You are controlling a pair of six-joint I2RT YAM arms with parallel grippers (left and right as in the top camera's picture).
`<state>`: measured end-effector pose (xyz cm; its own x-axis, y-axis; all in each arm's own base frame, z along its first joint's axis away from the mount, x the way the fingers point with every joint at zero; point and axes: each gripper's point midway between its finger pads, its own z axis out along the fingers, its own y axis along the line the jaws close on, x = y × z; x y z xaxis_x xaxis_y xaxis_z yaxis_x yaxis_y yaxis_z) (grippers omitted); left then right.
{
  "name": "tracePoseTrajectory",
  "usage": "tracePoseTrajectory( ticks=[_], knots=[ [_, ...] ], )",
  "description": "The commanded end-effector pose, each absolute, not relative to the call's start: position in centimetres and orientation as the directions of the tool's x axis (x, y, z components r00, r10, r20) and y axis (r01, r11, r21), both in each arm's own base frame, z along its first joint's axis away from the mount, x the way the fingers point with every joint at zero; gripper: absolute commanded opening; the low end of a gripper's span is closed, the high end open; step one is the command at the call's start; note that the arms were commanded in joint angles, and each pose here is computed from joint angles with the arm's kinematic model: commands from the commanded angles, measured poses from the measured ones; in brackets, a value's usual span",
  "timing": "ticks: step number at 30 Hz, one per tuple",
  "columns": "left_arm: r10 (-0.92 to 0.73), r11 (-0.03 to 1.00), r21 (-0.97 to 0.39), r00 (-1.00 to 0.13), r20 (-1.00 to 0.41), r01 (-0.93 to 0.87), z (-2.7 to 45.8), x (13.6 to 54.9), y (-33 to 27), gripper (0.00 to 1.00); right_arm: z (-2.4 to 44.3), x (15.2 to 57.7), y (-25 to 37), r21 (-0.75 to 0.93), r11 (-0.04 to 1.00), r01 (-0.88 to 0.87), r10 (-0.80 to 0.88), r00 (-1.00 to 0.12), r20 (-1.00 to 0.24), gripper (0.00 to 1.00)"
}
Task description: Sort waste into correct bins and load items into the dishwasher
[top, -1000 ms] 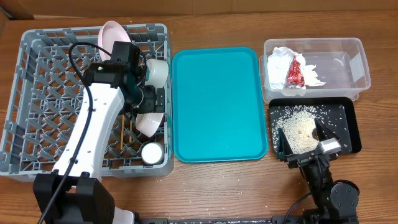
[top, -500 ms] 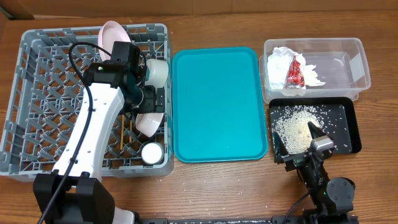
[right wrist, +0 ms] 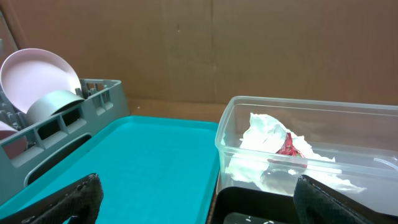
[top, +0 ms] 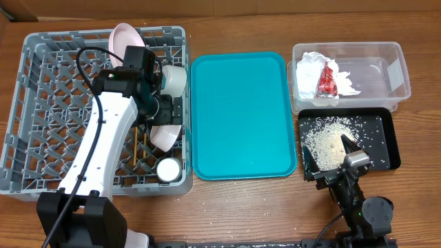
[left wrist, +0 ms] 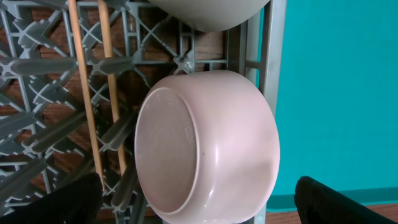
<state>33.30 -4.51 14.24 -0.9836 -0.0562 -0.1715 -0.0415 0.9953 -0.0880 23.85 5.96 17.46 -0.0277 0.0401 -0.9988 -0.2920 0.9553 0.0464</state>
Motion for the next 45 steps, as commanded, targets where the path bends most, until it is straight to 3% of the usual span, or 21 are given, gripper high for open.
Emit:
tracePoseTrajectory(
  ticks=[1,5,8,13,19,35,41,45],
  knots=[
    [-0.066,0.994,-0.100,-0.984,-0.165,-0.050,14.0,33.3,-4.8,1.00,17.3,23.9,5.9,0.048,0.956,-0.290,0.043,-0.022,-0.999,1.00],
    [-0.053,0.996,-0.078,-0.974,-0.221,-0.036,15.4,33.4,-4.3,1.00,17.3,23.9,5.9,0.048,0.956,-0.290,0.043,-0.022,-0.999,1.00],
    [-0.058,0.996,-0.089,-0.931,-0.361,-0.027,17.7,35.0,-4.4,1.00,17.3,23.9,5.9,0.048,0.956,-0.290,0.043,-0.022,-0.999,1.00],
    [-0.081,0.989,-0.145,-0.764,-0.641,0.016,22.0,36.8,-4.8,1.00,17.3,23.9,5.9,0.048,0.956,-0.290,0.043,-0.022,-0.999,1.00],
    [-0.127,0.986,-0.166,-0.506,-0.853,0.033,24.0,34.9,-3.1,1.00,17.3,23.9,5.9,0.048,0.956,-0.290,0.044,-0.022,-0.999,1.00],
    [-0.108,0.994,-0.110,-0.044,-0.993,0.028,20.2,26.2,-0.3,1.00,17.3,23.9,5.9,0.048,0.956,-0.290,0.044,-0.022,-0.999,1.00],
    [-0.099,0.995,-0.099,0.020,-0.995,0.004,18.7,25.2,0.2,1.00,17.3,23.9,5.9,0.048,0.956,-0.290,0.043,-0.022,-0.999,1.00],
    [-0.078,0.997,-0.078,-0.016,-0.997,0.000,17.2,24.9,0.2,1.00,17.3,23.9,5.9,0.048,0.956,-0.290,0.043,-0.022,-0.999,1.00]
  ],
)
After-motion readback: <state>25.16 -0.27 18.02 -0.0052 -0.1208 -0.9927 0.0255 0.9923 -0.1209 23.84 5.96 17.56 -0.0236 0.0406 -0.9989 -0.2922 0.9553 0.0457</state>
